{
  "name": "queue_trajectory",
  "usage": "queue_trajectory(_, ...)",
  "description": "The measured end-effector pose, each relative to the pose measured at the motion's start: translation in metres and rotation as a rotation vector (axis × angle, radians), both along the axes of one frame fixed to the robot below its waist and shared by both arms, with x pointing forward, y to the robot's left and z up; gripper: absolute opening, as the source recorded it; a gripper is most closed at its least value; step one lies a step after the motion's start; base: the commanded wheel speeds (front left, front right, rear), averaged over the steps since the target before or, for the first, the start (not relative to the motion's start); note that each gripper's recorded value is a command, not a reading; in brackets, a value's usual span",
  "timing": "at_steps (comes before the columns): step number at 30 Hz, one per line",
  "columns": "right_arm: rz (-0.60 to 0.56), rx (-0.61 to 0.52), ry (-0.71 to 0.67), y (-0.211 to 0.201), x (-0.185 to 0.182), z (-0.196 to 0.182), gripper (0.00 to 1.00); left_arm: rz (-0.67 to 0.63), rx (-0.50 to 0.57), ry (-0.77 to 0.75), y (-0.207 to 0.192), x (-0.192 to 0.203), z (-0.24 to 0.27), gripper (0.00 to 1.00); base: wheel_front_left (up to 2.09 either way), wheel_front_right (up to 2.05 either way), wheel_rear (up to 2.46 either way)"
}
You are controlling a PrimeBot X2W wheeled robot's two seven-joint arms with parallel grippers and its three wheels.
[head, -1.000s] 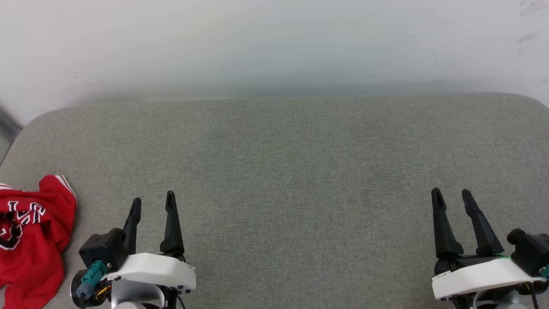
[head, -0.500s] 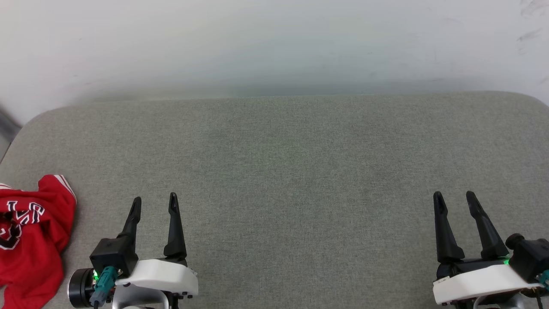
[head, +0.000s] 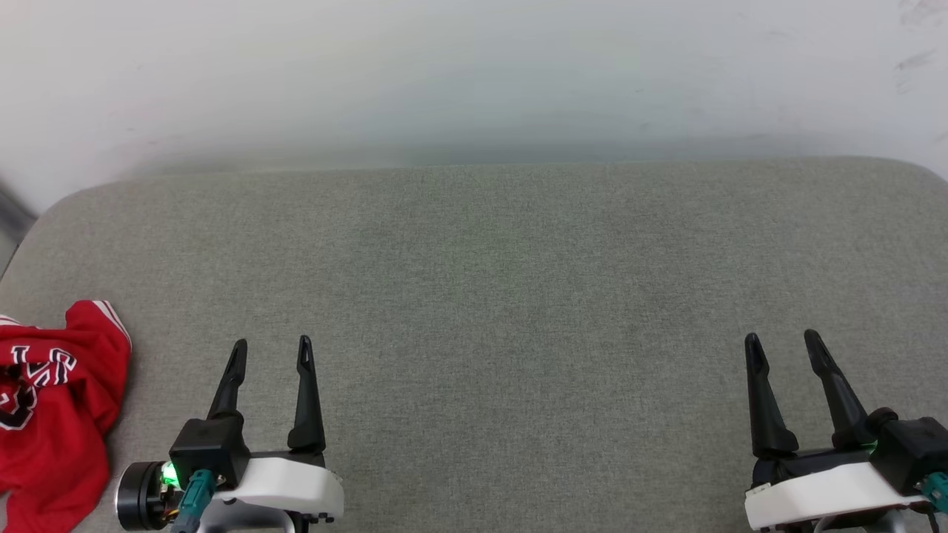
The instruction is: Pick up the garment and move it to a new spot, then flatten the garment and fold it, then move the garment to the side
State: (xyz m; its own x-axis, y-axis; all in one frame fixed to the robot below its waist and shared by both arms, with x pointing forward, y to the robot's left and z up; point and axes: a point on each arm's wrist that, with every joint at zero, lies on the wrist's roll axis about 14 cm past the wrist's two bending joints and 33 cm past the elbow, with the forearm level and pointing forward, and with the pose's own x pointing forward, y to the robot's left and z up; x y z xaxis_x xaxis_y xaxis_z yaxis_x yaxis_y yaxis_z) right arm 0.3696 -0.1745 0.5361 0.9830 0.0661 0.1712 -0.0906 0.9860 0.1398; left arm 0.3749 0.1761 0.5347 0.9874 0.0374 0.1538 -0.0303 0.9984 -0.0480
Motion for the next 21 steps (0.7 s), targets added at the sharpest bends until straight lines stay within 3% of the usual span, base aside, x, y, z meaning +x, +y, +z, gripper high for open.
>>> queue_trajectory(13,0.005,-0.043,-0.009,0.0024,0.0006,-0.0013,1.0,-0.013,0.066,-0.016,-0.0029,0.0014,0.0005,1.0,0.0,0.0,0.0)
queue_trajectory(21,0.0,-0.006,0.001,0.0004,0.0003,-0.0051,1.0,-0.012,0.061,-0.01,-0.0008,0.0011,-0.0021,1.0,0.0,0.0,0.0)
